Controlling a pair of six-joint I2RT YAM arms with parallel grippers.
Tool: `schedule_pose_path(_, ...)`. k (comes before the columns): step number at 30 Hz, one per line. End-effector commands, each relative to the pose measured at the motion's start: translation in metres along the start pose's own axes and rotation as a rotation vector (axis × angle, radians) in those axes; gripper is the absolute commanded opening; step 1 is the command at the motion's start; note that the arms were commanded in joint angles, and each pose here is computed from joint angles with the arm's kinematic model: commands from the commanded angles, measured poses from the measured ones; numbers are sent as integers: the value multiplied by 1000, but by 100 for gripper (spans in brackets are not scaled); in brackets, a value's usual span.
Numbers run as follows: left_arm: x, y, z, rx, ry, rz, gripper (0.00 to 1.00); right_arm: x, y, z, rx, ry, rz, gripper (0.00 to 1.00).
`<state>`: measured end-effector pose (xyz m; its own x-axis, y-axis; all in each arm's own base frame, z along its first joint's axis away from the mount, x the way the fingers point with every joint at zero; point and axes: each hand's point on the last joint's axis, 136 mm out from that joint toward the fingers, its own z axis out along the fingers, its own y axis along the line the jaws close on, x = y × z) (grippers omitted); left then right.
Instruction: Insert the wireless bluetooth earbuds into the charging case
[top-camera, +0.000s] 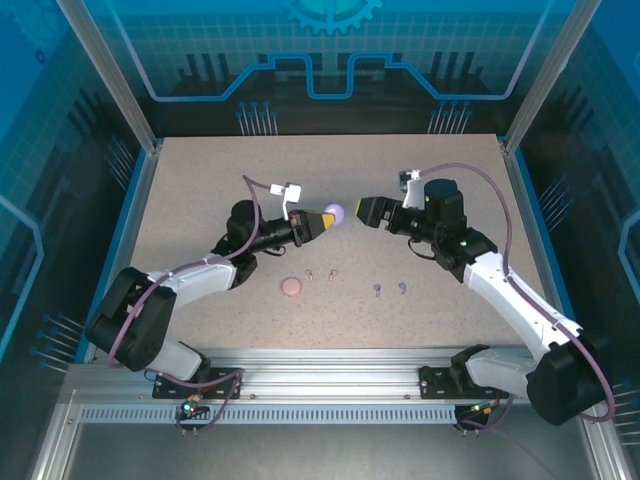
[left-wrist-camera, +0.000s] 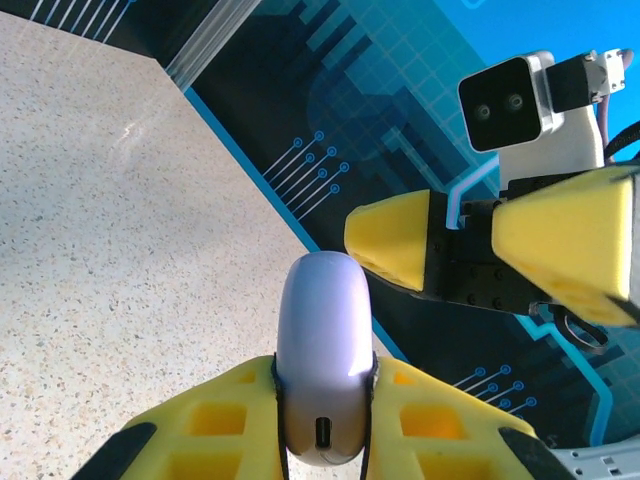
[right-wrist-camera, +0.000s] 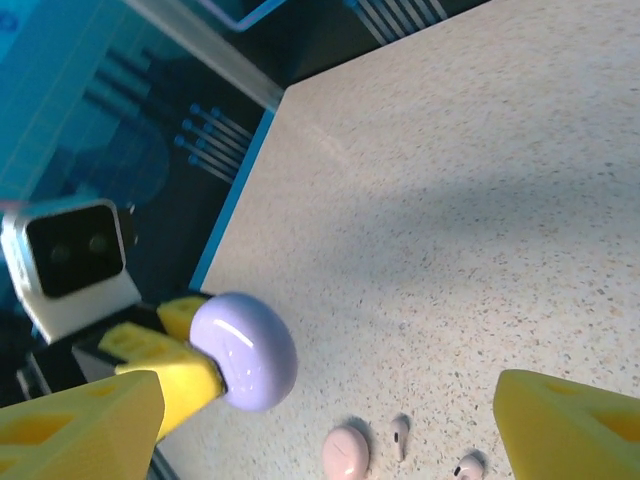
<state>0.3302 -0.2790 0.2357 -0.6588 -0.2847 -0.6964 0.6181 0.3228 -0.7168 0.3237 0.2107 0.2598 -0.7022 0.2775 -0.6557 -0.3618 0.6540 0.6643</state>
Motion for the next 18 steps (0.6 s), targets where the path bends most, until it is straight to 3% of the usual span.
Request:
schedule_pose_path(1,-9,-19,1,48,11,46,0,8,20,4,-120,39,-170,85)
schedule_pose_path(18,-11,-25,0,58,21,56,0,20,6,41,-77,116,-163,76)
